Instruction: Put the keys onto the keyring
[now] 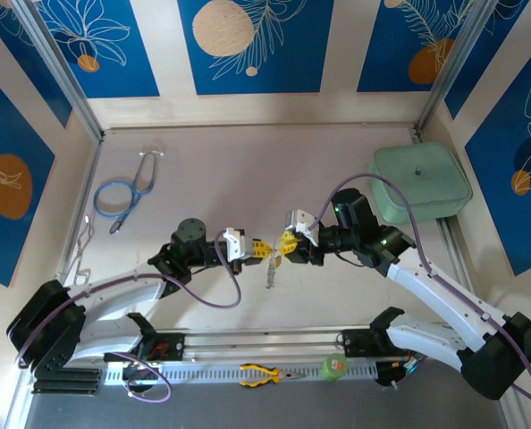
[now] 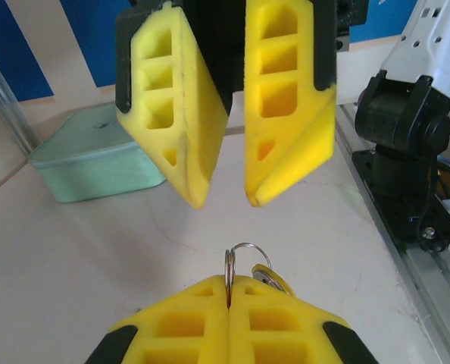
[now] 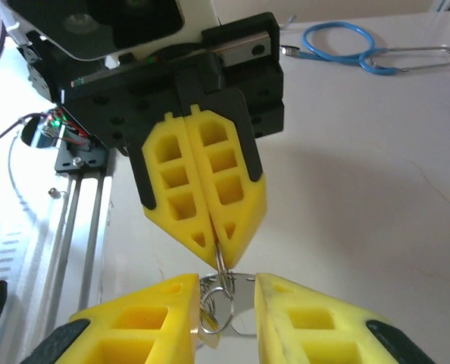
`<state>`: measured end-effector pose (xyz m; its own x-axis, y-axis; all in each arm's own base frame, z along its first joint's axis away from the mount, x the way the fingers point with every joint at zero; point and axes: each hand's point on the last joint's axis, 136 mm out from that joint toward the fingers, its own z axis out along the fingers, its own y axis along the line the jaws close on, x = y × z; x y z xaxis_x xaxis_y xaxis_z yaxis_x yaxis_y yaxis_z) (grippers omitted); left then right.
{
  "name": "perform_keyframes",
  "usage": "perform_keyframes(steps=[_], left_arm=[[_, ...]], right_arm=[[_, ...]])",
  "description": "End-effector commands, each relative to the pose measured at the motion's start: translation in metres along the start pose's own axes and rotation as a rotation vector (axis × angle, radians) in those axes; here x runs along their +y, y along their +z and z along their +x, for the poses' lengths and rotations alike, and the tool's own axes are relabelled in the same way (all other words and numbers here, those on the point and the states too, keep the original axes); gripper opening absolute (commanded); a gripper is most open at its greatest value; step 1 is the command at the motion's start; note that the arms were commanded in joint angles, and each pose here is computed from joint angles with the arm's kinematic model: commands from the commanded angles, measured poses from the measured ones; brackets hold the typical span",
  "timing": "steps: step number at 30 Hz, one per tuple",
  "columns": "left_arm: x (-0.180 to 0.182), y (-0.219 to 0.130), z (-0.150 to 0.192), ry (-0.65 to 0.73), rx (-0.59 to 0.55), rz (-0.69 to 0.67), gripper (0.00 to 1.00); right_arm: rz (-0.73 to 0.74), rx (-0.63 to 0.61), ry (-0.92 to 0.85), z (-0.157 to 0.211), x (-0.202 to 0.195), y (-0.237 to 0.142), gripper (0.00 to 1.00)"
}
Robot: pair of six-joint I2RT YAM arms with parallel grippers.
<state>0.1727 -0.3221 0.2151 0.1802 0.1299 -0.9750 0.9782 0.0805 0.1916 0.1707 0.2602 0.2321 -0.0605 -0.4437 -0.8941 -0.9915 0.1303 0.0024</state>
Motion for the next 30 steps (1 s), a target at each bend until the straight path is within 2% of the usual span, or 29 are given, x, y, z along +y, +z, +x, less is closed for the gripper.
perform_keyframes(steps=[1, 11, 15, 18, 21, 23, 24, 30], left_arm=[[-0.006, 0.0, -0.017, 0.01, -0.074, 0.036, 0.0], [-0.007, 0.002, -0.016, 0.002, -0.076, 0.048, 0.0], [-0.007, 0.002, -0.019, 0.001, -0.087, 0.048, 0.0], [-0.007, 0.001, -0.021, 0.0, -0.096, 0.048, 0.0], [-0.007, 0.001, -0.019, -0.004, -0.091, 0.04, 0.0], [-0.003, 0.0, -0.015, -0.008, -0.072, 0.011, 0.28], [-0.001, 0.0, -0.012, -0.005, -0.055, -0.005, 0.32], [-0.002, -0.006, 0.004, 0.02, 0.071, -0.015, 0.3]], right_arm=[[-0.061, -0.025, 0.02, -0.001, 0.01, 0.005, 0.26], [-0.038, 0.043, 0.011, 0.012, 0.005, 0.013, 0.25], [-0.041, 0.031, 0.003, 0.009, 0.004, 0.015, 0.17], [-0.041, 0.022, 0.003, 0.006, 0.003, 0.014, 0.02], [-0.041, 0.028, -0.004, 0.005, 0.003, 0.013, 0.0], [-0.038, 0.041, -0.015, 0.003, 0.003, 0.01, 0.0], [-0.031, 0.053, -0.026, 0.003, 0.002, 0.01, 0.0], [0.017, 0.257, -0.141, 0.02, -0.002, 0.011, 0.0]])
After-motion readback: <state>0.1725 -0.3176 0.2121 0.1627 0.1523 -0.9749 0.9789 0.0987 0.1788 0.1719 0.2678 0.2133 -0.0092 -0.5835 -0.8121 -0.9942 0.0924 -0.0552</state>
